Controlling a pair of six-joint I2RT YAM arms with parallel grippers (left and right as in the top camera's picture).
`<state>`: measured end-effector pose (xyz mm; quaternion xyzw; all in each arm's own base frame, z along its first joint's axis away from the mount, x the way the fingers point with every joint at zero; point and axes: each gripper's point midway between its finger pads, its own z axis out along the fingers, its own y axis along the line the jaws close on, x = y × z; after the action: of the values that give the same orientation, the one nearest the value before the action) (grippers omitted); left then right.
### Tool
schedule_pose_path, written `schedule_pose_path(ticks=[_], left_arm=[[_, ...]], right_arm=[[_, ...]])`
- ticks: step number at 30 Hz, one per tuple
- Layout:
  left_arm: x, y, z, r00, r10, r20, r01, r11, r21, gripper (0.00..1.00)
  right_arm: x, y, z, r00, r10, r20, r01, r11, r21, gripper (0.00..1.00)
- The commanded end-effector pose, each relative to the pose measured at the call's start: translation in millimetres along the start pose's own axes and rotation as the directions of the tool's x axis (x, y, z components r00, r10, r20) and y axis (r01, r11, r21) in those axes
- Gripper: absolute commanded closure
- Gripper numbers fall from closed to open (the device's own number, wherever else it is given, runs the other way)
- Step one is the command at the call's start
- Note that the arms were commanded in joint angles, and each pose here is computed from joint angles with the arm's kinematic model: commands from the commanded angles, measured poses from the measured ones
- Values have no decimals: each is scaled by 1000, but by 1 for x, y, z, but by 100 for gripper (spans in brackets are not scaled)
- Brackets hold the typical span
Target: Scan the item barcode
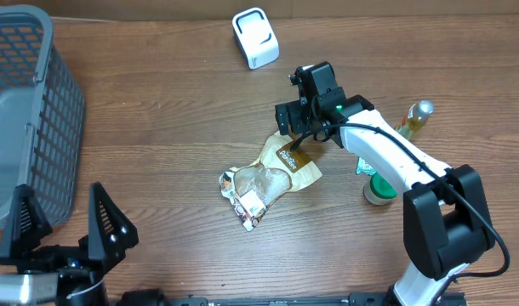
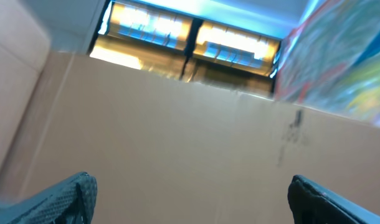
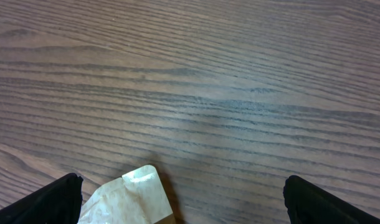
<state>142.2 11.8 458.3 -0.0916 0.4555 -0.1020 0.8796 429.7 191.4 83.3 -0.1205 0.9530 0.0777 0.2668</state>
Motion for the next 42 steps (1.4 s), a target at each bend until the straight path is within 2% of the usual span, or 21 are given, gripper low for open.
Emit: schedule_pose_path(ticks=[1,10,16,33,38,42], left_arm=[[5,-10,-8,998,28,61,-33,996,83,0],[18,-6,-19,990,24,142,-40,993,108,1],[48,6,-18,995,26,96,-34,996,77,1],[193,71,-38,981,27,-190,-49,992,-112,1],[227,83,-49,943,21,-333,-77,985,-157,0],[260,98,-67,883,10,-470,-123,970,-209,0]], right_arm=[[-2,1,-2,1000,0,9,0,1000,3,0],[-2,1,-2,1000,0,9,0,1000,3,0],[-2,1,-2,1000,0,9,0,1000,3,0],[-2,1,-2,1000,0,9,0,1000,3,0],[-2,1,-2,1000,0,9,0,1000,3,0],[-2,1,-2,1000,0,9,0,1000,3,0]])
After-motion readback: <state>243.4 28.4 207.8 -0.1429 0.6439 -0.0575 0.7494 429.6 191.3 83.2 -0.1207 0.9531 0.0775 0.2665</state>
